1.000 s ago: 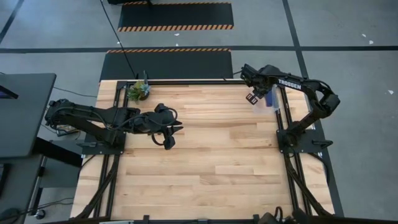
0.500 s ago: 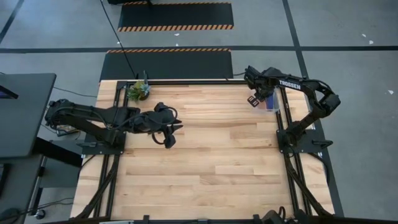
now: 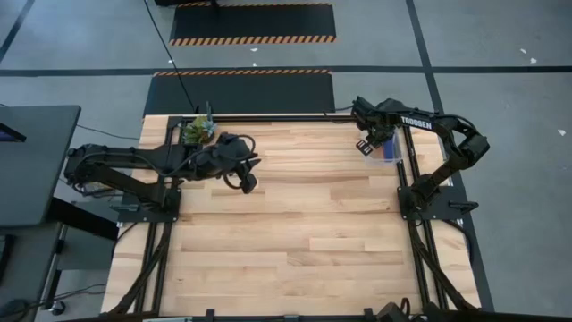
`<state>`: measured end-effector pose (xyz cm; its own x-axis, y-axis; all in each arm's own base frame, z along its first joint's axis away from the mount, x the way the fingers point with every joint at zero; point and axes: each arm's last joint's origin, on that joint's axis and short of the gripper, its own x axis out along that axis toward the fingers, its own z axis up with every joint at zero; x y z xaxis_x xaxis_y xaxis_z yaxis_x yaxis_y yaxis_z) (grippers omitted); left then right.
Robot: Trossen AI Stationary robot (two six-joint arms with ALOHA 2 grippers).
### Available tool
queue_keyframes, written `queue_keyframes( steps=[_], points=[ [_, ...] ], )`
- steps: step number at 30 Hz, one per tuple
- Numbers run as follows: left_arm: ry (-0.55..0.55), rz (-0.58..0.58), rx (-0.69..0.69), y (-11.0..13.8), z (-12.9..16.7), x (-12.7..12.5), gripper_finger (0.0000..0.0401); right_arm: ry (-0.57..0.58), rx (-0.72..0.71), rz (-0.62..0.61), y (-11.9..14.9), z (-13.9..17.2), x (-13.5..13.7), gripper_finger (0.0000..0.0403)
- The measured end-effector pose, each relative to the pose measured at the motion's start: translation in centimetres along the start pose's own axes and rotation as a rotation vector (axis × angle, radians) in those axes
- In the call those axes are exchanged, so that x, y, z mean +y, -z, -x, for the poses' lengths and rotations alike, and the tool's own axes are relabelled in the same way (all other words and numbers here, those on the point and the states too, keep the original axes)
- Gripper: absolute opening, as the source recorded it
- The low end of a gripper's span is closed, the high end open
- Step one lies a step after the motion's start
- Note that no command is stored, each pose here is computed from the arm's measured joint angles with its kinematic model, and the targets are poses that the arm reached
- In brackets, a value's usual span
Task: Nest measuring cups in basket
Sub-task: Put the stacked measuring cups into the bin
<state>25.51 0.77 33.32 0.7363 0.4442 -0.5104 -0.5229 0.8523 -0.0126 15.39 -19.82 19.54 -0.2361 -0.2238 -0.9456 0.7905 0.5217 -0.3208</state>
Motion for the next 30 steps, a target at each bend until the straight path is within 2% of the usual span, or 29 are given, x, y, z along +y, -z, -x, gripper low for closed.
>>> queue_keyframes(
  steps=[10,30],
  points=[
    [-0.078,0.041,0.006,-0.5,-0.9,2.0,0.0087,-0.045,-0.023,-0.014,-0.3,0.0,0.1,0.0100],
    [-0.081,0.044,0.006,-0.5,-0.9,2.1,0.0087,-0.041,-0.025,0.007,-0.3,0.0,0.1,0.0102]
  ],
)
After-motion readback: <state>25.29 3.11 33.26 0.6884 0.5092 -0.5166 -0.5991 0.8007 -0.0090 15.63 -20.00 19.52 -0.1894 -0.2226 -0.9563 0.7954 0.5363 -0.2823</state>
